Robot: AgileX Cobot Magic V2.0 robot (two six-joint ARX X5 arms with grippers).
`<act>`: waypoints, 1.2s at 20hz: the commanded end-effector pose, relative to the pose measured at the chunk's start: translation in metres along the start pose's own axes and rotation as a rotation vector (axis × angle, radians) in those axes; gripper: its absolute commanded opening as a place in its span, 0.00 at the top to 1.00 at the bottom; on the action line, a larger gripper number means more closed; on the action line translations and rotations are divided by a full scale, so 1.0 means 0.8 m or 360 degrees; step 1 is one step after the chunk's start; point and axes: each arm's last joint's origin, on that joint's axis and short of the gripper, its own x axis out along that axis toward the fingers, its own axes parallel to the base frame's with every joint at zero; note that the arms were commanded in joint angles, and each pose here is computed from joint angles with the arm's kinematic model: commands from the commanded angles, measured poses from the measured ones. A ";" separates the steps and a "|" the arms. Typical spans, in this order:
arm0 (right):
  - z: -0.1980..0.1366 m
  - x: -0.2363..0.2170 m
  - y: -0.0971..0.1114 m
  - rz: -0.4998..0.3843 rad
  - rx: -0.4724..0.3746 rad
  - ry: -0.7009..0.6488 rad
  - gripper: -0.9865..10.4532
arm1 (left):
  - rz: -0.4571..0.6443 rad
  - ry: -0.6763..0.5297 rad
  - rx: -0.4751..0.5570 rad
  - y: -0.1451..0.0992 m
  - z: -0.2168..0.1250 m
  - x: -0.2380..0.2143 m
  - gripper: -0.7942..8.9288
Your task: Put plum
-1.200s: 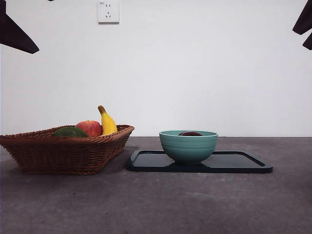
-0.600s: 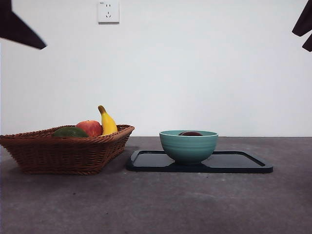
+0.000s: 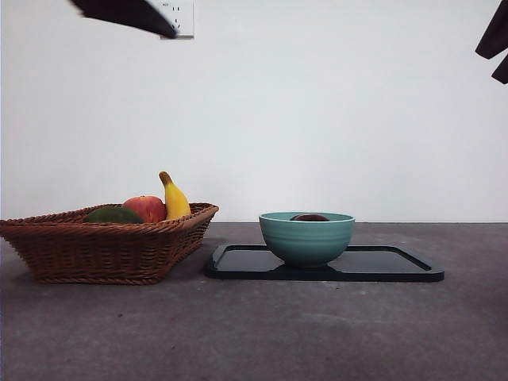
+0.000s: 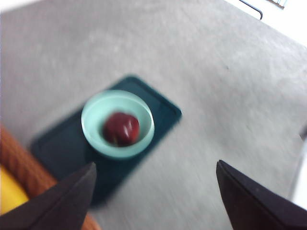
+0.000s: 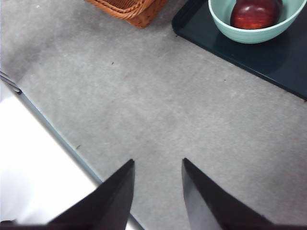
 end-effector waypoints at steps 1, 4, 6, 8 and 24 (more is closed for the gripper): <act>0.002 0.001 0.002 0.0050 -0.0017 -0.0004 0.77 | -0.0002 -0.0011 0.0067 0.012 0.035 0.031 0.50; 0.002 0.000 0.002 0.0065 -0.0019 -0.0006 0.77 | -0.0024 0.0015 0.0071 0.025 0.058 0.075 0.50; 0.002 0.000 0.002 0.0065 -0.0019 -0.0006 0.77 | -0.0019 0.0062 0.0072 0.033 0.064 0.109 0.50; 0.002 0.000 0.002 0.0065 -0.0018 -0.0006 0.77 | -0.0038 0.0114 0.0096 0.040 0.062 0.140 0.50; -0.005 0.000 0.002 0.0064 0.0021 0.0076 0.77 | -0.0131 0.0377 0.0292 0.055 -0.017 0.300 0.50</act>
